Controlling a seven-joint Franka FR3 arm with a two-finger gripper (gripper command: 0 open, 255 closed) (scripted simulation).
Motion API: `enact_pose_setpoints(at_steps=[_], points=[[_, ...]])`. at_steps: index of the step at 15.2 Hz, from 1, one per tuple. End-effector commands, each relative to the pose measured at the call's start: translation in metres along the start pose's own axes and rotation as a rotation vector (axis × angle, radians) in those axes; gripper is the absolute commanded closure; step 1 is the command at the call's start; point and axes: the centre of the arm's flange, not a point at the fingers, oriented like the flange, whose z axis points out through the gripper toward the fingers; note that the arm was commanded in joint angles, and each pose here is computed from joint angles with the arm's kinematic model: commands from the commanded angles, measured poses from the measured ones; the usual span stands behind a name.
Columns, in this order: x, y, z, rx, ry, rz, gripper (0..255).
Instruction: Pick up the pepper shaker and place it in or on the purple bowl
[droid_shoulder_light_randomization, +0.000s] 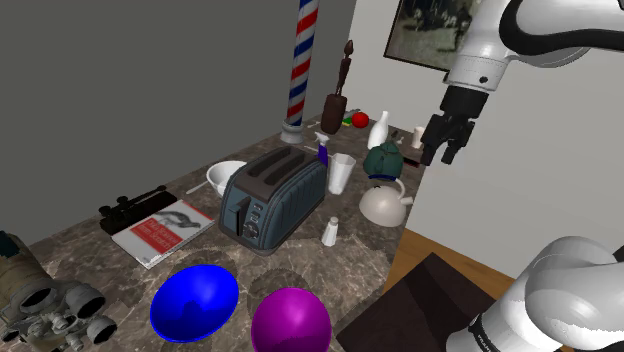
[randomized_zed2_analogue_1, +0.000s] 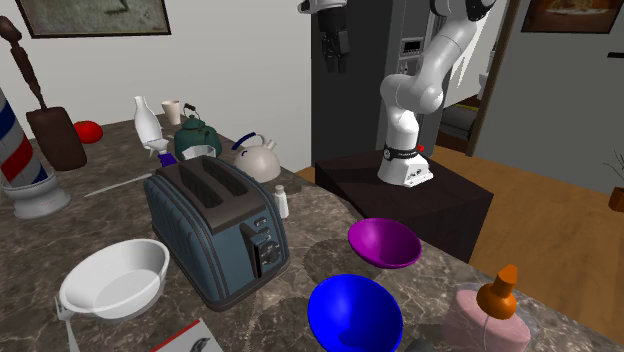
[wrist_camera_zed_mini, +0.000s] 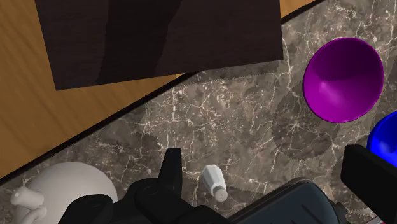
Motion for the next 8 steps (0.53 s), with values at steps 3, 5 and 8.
enact_pose_setpoints(at_steps=[3,5,8], points=[[0.019,-0.001,0.019,-0.007,-0.008,-0.012,0],[0.038,-0.002,0.039,-0.014,-0.016,-0.024,0],[0.067,-0.005,0.068,-0.024,-0.029,-0.042,0]])
